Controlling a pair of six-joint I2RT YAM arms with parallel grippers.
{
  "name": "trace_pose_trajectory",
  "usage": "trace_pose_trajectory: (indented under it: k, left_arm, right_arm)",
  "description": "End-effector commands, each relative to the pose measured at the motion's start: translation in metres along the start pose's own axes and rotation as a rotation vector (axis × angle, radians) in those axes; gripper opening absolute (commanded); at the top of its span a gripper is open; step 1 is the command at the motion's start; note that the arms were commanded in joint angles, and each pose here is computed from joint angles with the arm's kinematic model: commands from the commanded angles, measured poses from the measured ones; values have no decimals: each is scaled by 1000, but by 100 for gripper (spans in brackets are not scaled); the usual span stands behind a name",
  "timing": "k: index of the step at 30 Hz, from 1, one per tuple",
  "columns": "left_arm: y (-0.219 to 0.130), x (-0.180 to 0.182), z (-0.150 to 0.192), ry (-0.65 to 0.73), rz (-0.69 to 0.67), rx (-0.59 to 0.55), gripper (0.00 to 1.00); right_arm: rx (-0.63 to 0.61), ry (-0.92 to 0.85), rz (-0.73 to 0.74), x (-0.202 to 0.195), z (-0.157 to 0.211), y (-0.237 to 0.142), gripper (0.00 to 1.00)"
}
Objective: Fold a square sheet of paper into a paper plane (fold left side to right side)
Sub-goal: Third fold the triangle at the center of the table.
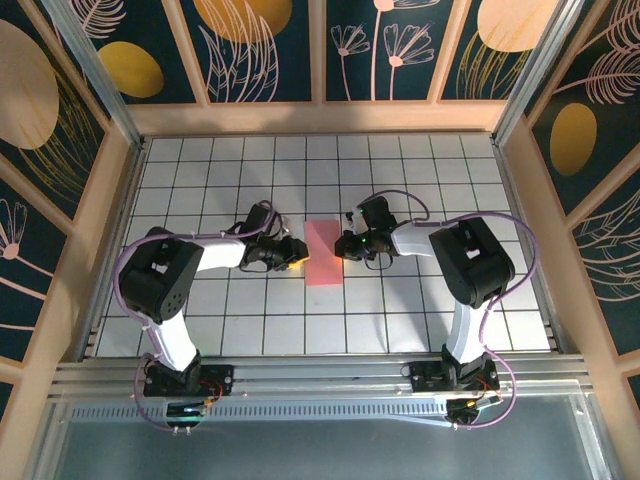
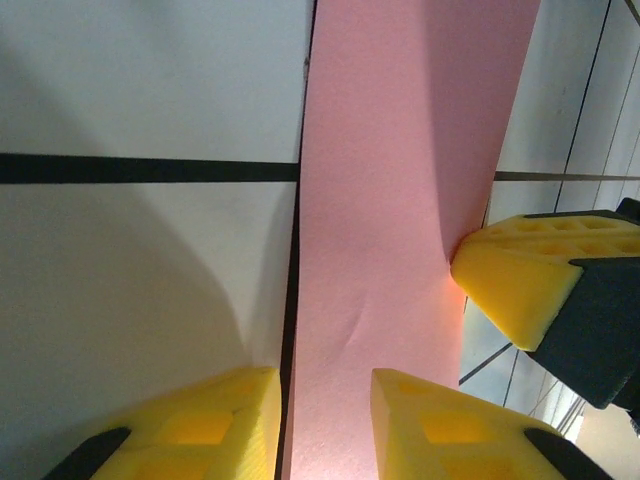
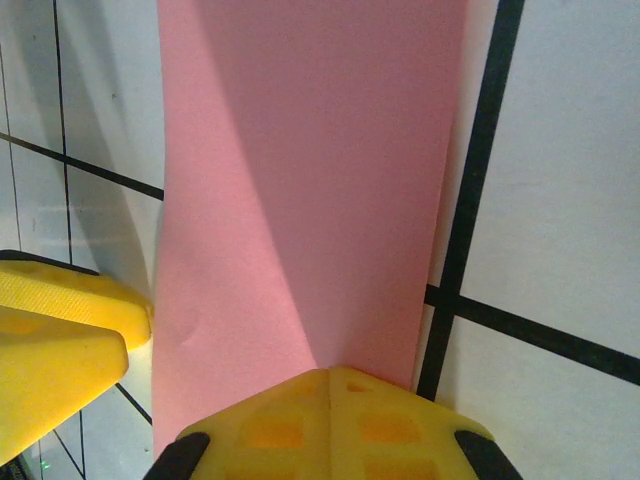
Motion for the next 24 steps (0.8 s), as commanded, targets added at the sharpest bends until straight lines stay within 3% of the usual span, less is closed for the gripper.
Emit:
trace_pose_trajectory:
  k: [1,10,24]
  left_arm:
    - [7,-5,1,6,16,30,29]
    - [11,1,1,5,-19,32,29]
    - [2,-12,-3,23,6,-4,19]
  right_arm:
    - [64,32,66,-18,21,0,0]
    - [61,27,64,-18,19,-1,0]
    - [65,27,65,-18,18,1,0]
Point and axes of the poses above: each hand's point on the last joint's axis, 136 mm out from that joint toward the fingers, its own y axis out along the fingers, its own x axis along the line the jaws close on, z = x × y, the point moved 4 cm from there along -y, back along the fingers, and after that the axes turned 3 degrees about -y, right-handed, at the moved point
